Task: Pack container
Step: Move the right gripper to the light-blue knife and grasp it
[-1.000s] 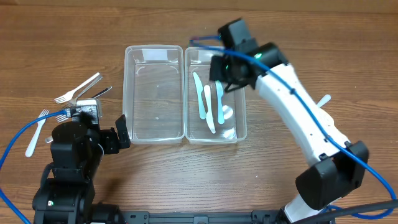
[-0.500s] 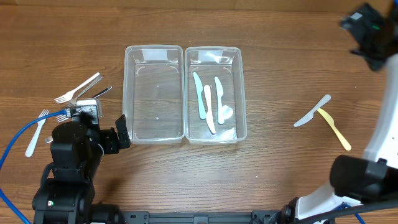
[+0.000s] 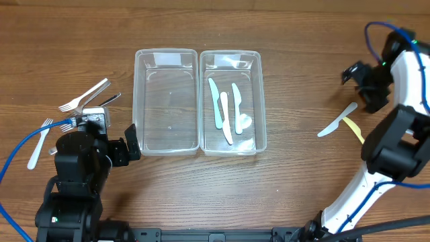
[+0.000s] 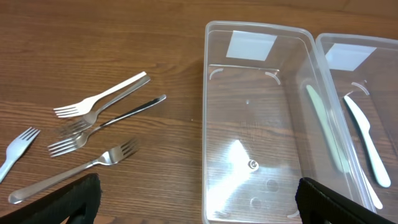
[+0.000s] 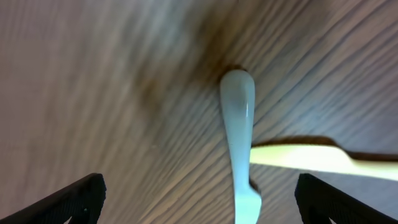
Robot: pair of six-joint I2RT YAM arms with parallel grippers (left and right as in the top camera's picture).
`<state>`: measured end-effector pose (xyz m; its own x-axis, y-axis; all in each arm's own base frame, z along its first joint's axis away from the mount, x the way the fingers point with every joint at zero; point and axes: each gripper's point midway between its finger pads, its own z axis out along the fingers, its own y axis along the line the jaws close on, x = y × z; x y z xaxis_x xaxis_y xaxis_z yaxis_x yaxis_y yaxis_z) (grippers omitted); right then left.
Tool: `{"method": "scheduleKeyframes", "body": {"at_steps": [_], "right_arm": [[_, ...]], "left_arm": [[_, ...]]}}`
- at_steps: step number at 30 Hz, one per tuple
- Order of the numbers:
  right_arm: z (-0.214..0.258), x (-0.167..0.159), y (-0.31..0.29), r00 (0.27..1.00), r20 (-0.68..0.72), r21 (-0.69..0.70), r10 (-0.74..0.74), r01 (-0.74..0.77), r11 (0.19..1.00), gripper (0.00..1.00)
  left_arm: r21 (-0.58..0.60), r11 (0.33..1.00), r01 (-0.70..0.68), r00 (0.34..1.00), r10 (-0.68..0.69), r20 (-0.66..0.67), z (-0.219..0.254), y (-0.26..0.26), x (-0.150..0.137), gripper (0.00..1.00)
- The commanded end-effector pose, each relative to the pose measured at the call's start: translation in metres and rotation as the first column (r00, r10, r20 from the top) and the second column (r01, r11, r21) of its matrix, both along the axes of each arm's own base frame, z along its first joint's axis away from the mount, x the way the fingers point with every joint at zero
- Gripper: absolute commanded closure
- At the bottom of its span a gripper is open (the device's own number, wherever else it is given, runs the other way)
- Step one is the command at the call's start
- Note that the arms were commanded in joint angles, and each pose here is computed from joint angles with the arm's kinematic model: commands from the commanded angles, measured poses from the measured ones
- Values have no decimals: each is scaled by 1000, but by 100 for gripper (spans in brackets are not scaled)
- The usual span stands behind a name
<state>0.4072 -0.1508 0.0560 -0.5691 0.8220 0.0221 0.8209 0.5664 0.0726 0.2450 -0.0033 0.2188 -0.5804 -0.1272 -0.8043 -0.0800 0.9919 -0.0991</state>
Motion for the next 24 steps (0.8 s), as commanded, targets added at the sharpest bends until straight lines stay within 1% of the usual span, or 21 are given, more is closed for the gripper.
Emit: {"method": "scheduleKeyframes", "body": {"at_steps": [1,13,24], "right_arm": [[-13,-1,3,1000,-6,9,-1,1,1000,0],[-49,-12,7,1000,-29,18,0,1,1000,0],[-52,-7,3,1000,-5,-5,0,0,1000,0]], "left_arm": [[-13,1000,6,1000,-6,28,12,-3,1,0],[-13,1000,6,1000,-6,24,11,-3,0,0],[-14,1000,6,1000,-6,23,11,-3,0,0]]}}
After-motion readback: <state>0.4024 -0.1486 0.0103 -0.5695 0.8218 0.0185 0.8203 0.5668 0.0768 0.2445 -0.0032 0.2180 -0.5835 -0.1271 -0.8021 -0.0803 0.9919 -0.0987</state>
